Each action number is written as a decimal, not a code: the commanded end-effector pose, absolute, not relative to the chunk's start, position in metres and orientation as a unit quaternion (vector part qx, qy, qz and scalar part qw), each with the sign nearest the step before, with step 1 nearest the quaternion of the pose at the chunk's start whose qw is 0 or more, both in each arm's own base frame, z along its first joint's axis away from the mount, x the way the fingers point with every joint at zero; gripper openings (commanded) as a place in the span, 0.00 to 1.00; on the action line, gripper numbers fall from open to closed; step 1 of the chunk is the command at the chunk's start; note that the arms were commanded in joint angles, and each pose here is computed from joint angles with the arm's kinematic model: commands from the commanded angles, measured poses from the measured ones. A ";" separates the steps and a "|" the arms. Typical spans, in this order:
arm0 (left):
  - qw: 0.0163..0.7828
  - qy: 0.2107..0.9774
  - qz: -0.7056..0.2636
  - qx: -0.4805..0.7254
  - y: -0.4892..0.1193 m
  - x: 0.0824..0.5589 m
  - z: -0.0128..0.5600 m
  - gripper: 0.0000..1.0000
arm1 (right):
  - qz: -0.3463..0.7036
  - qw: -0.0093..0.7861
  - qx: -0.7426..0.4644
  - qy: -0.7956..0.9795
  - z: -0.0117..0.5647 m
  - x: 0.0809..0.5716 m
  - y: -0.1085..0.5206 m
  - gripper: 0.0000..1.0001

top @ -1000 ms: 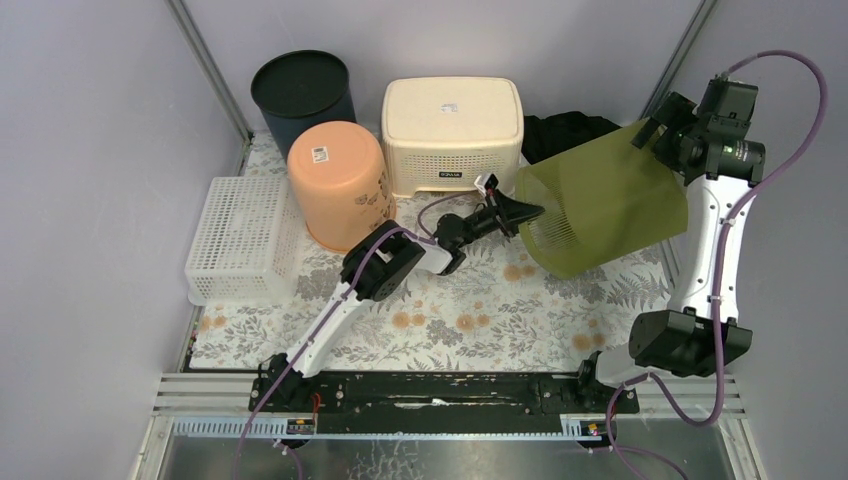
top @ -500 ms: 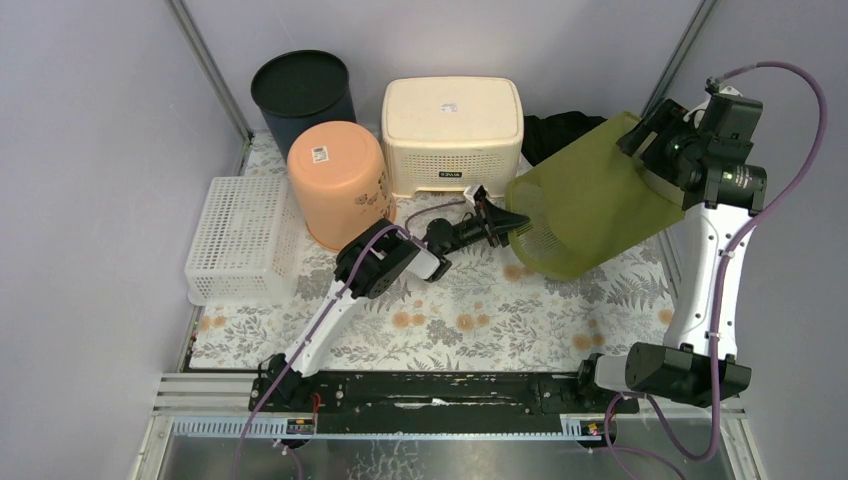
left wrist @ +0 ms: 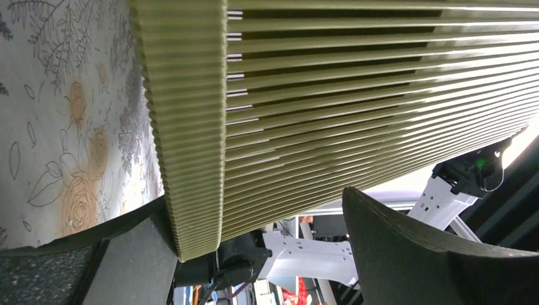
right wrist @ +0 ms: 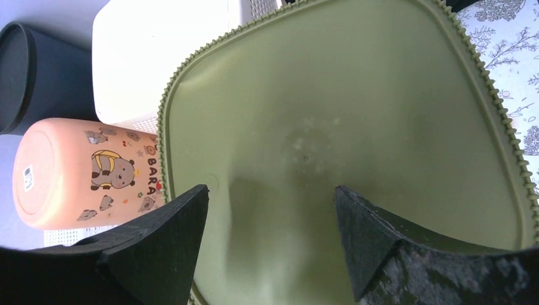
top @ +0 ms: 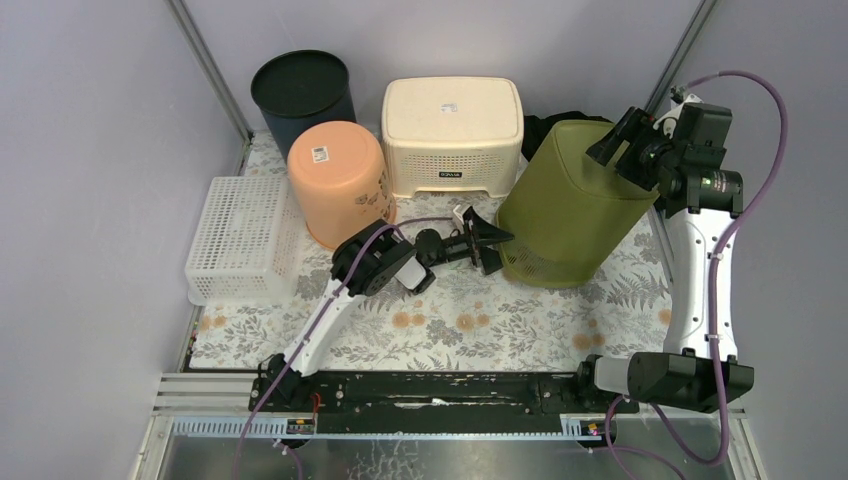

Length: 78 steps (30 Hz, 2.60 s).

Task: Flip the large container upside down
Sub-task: Turn the container upside down at the center of the board, then move the container to the center of the board.

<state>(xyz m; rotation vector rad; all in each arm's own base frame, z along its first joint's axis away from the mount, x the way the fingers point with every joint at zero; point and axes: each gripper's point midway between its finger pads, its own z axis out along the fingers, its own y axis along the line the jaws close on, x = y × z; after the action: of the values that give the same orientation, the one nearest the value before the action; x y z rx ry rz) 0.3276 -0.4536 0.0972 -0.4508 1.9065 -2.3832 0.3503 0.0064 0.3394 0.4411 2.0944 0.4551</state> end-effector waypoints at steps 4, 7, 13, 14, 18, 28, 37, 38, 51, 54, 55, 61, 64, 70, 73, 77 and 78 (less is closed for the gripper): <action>-0.007 0.667 -0.731 -0.146 -0.441 0.299 0.058 1.00 | 0.201 0.454 0.165 0.852 0.338 0.344 0.016 0.80; -0.005 0.701 -0.695 -0.158 -0.436 0.296 0.042 1.00 | 0.196 0.454 0.163 0.854 0.337 0.343 0.015 0.80; 0.026 0.775 -0.612 -0.157 -0.417 0.289 0.019 1.00 | 0.189 0.455 0.160 0.855 0.333 0.340 0.013 0.81; 0.032 0.790 -0.593 -0.156 -0.414 0.288 0.014 1.00 | 0.193 0.455 0.159 0.855 0.333 0.340 0.015 0.81; 0.053 0.834 -0.530 -0.146 -0.402 0.287 0.001 1.00 | 0.207 0.449 0.156 0.855 0.328 0.340 0.020 0.81; 0.120 0.877 -0.448 -0.127 -0.370 0.279 0.026 1.00 | 0.226 0.455 0.141 0.849 0.337 0.327 0.029 0.82; 0.188 0.891 -0.411 -0.032 -0.375 0.249 0.100 1.00 | 0.294 0.417 0.010 0.860 0.369 0.291 0.128 0.90; 0.200 0.888 -0.413 -0.027 -0.370 0.245 0.112 1.00 | 0.291 0.416 -0.006 0.862 0.371 0.287 0.139 0.91; 0.267 0.886 -0.379 -0.021 -0.269 0.163 0.170 1.00 | 0.280 0.334 -0.195 0.879 0.319 0.225 0.278 0.95; 0.270 0.887 -0.372 -0.037 -0.244 0.146 0.167 1.00 | 0.256 0.322 -0.195 0.890 0.289 0.236 0.293 0.96; 0.271 0.887 -0.371 -0.042 -0.237 0.142 0.166 1.00 | 0.250 0.317 -0.194 0.894 0.277 0.239 0.295 0.96; 0.283 0.879 -0.379 -0.054 -0.224 0.136 0.168 1.00 | 0.179 0.293 -0.184 0.921 0.206 0.261 0.291 0.99; 0.279 0.882 -0.377 -0.047 -0.229 0.138 0.162 1.00 | 0.171 0.272 -0.165 0.932 0.176 0.273 0.278 1.00; 0.275 0.883 -0.379 -0.040 -0.240 0.143 0.149 1.00 | 0.163 0.267 -0.087 0.946 0.146 0.307 0.222 1.00; 0.277 0.882 -0.380 -0.038 -0.245 0.147 0.144 1.00 | 0.151 0.271 -0.044 0.950 0.139 0.324 0.187 1.00; 0.287 0.883 -0.369 -0.036 -0.250 0.157 0.140 1.00 | 0.138 0.275 0.000 0.952 0.129 0.336 0.151 0.99; 0.290 0.884 -0.364 -0.035 -0.251 0.160 0.140 1.00 | 0.136 0.275 0.012 0.952 0.127 0.339 0.142 0.99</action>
<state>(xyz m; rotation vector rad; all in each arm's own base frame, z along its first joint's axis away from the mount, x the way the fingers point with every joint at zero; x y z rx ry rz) 0.1428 -0.2390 0.1277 -0.1136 2.4511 -0.9540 0.3225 0.1665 0.1133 -0.0371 2.6424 0.3592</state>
